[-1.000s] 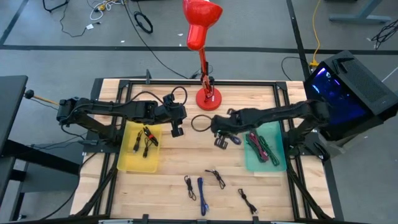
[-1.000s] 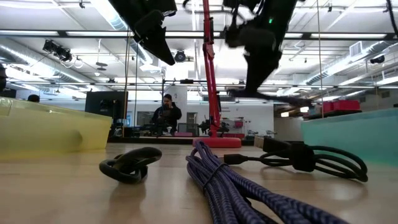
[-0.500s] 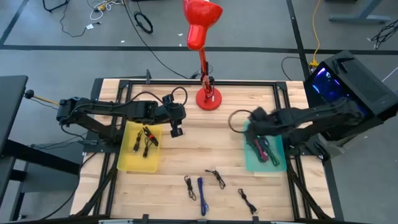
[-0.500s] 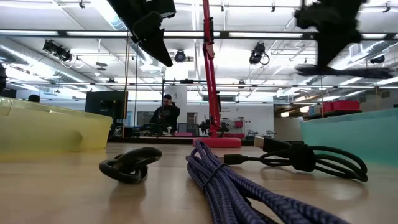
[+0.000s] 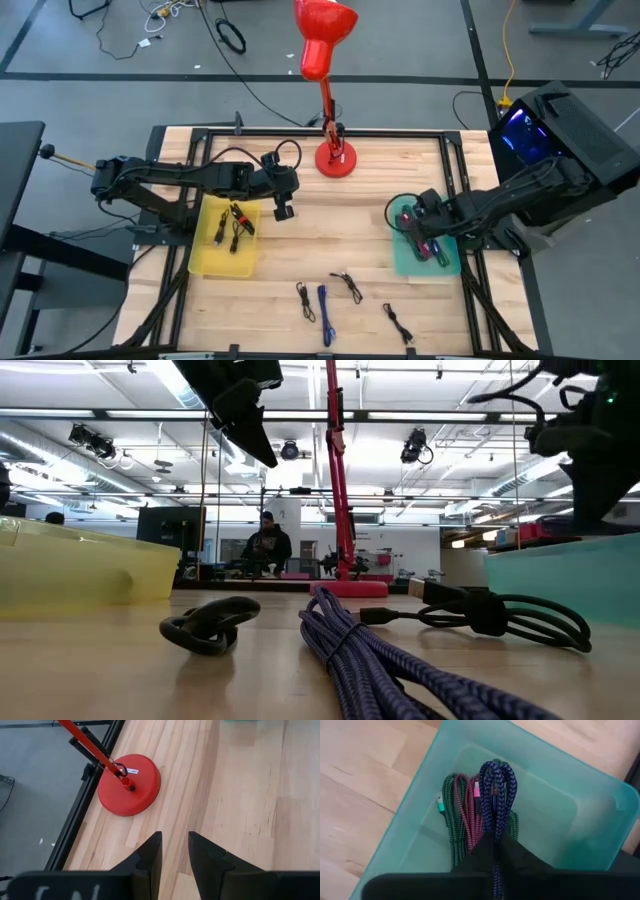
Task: Pick & Place USB Port
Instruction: Put the top blue USB cable into the blue transparent bin, then put the black USB cable into the yellow transparent bin
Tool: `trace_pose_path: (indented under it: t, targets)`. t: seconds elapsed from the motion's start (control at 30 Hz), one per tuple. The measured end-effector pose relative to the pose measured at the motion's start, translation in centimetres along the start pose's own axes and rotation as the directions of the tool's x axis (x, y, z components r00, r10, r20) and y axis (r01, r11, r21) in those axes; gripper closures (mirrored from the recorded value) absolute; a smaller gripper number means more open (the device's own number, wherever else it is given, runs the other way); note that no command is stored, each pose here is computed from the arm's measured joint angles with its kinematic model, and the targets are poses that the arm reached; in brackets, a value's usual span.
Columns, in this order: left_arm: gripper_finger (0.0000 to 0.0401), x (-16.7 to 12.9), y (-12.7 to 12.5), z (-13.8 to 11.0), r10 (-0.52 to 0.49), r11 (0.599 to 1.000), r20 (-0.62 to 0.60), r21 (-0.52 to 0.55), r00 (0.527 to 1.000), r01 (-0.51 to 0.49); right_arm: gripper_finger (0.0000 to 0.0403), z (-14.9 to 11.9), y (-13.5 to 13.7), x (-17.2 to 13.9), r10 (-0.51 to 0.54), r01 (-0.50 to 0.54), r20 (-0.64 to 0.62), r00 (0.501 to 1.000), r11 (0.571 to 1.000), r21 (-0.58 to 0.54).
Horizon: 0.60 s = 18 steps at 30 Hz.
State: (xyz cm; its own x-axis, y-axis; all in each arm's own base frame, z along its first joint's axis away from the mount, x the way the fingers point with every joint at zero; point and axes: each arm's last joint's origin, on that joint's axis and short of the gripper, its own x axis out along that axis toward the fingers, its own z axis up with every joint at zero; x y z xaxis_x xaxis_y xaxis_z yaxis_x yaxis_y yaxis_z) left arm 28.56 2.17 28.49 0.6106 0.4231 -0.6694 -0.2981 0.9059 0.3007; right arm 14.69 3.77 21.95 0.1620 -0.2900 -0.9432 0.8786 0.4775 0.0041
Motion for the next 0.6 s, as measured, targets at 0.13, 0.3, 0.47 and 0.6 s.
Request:
trace_pose_path:
  t: [0.13,0.3,0.47,0.6]
  targets:
    - [0.0302,0.0,0.0,0.0,0.0,1.0,0.0,0.0,1.0,0.0,0.0367,-0.3,-0.1,0.7,-0.001,0.001,-0.008,1.0,1.0,-0.001]
    - [0.0302,0.0,0.0,0.0,0.0,1.0,0.0,0.0,1.0,0.0,0.0322,-0.4,0.2,1.2,0.036,-0.035,0.014,0.999,0.998,-0.043]
    - [0.0302,0.0,0.0,0.0,0.0,1.0,0.001,0.0,1.0,0.0,0.0289,0.0,0.9,0.7,0.093,-0.088,0.049,0.994,0.99,-0.106]
    - [0.0302,0.0,0.0,0.0,0.0,1.0,0.001,0.0,1.0,0.0,0.0273,0.3,1.2,0.2,0.12,-0.111,0.055,0.991,0.983,-0.145]
